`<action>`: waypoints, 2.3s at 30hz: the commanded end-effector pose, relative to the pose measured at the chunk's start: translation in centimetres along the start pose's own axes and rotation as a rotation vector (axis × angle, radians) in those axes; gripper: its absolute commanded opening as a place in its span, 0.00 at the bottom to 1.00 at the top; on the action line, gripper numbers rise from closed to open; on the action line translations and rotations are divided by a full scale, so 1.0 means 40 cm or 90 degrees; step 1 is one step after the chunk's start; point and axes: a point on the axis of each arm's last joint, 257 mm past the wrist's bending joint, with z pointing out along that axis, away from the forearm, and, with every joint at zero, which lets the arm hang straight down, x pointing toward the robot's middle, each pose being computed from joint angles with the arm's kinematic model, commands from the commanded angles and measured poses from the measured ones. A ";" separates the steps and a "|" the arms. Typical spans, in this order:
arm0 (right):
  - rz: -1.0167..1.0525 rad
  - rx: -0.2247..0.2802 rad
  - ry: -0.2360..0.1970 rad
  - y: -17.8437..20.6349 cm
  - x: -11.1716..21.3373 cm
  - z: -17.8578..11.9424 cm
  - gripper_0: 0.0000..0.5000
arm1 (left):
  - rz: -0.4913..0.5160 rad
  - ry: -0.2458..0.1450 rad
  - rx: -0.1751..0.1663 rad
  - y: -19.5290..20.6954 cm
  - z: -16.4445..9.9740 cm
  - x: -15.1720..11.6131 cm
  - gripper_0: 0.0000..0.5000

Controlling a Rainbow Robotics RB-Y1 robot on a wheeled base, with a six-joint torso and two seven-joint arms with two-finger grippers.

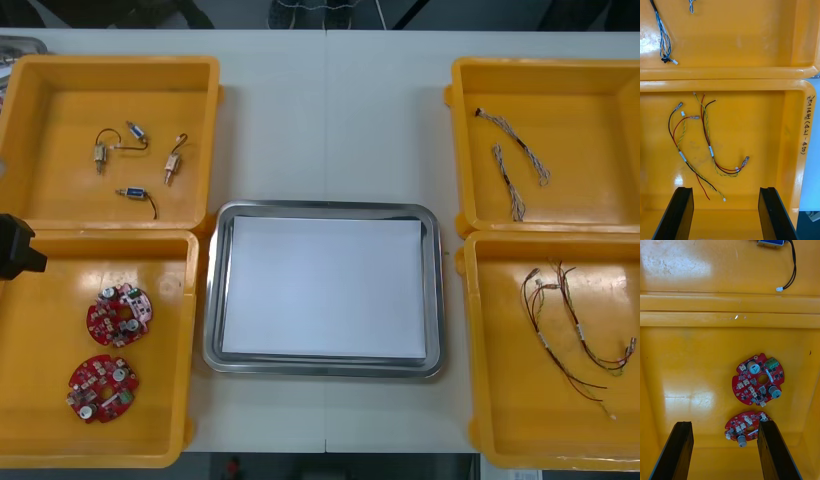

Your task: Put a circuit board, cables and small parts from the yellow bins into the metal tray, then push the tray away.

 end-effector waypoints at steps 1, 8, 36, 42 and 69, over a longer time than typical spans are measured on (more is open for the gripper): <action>0.014 -0.007 0.017 0.021 0.023 0.022 1.00 | -0.037 -0.006 -0.008 0.003 -0.019 -0.015 1.00; 0.021 -0.015 0.024 0.036 0.040 0.045 1.00 | -0.017 -0.007 -0.007 -0.011 -0.019 -0.010 1.00; -0.003 -0.007 -0.028 0.093 0.114 0.244 1.00 | -0.010 -0.022 0.037 -0.154 0.075 0.085 1.00; 0.017 -0.020 -0.001 0.097 0.152 0.278 1.00 | -0.022 -0.024 0.053 -0.181 0.108 0.111 1.00; -0.009 -0.031 -0.007 0.085 0.233 0.402 1.00 | -0.049 -0.005 0.055 -0.217 0.227 0.240 1.00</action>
